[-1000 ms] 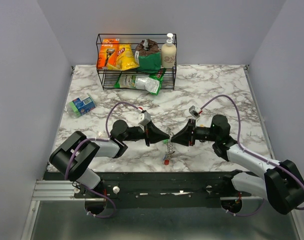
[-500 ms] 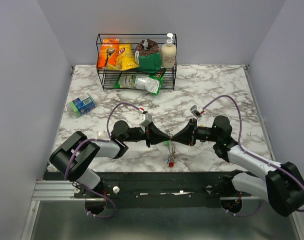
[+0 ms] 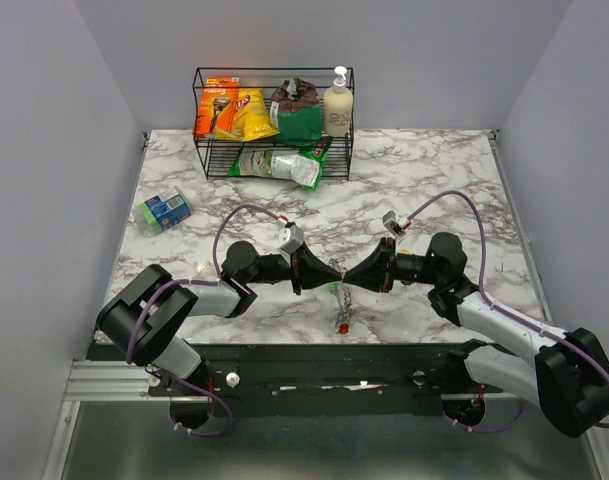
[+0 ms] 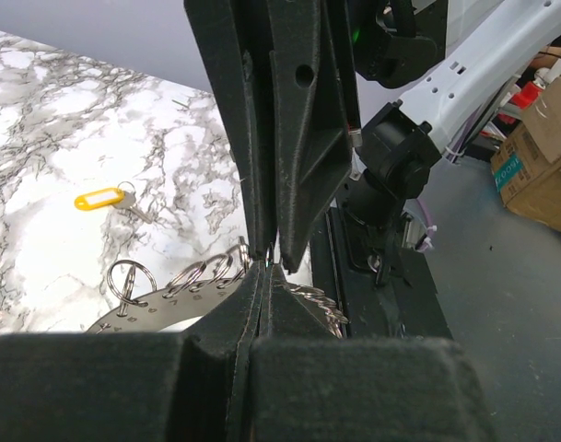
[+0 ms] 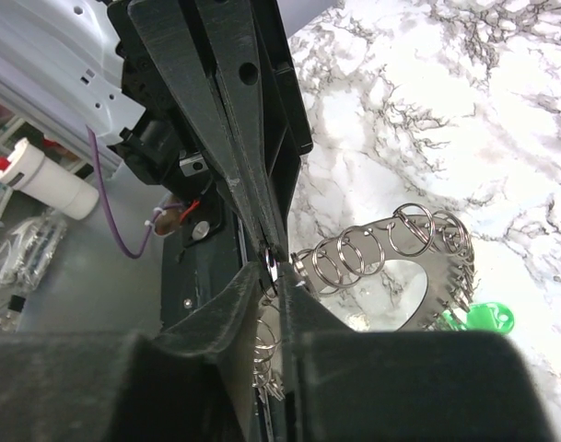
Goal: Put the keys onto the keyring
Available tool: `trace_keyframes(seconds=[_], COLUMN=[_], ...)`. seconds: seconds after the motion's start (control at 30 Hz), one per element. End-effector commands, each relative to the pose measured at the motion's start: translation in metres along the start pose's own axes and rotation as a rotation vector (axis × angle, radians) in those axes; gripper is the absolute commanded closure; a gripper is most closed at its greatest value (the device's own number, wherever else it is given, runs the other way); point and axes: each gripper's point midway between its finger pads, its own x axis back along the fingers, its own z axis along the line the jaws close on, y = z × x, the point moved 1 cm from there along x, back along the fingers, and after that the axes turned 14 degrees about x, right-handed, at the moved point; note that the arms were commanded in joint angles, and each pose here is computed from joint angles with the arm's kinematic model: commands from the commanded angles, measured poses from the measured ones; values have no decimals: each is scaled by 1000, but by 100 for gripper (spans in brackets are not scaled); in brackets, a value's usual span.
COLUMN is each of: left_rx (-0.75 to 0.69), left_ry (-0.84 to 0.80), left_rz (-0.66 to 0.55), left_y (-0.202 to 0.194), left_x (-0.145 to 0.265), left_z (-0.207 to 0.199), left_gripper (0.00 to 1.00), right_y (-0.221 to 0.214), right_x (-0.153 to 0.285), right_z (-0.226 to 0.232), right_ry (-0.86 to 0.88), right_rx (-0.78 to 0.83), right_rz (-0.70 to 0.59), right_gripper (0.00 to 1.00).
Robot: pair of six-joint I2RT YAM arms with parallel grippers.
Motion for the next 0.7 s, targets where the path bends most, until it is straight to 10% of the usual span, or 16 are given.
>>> trace_keyframes(seconds=[0.0,0.67], left_rx=[-326,-334], left_ry=[-189,-205], left_rz=[-206,-213], left_y=[61,66], left_x=[-3,-3], left_z=[-52,-58], left_gripper=[100,100], right_y=[-4,0], right_x=[3,0], right_z=[2,2], right_ry=[-11,4], right_rx=[18,3], right_rz=[-2,1], right_gripper=[74,99])
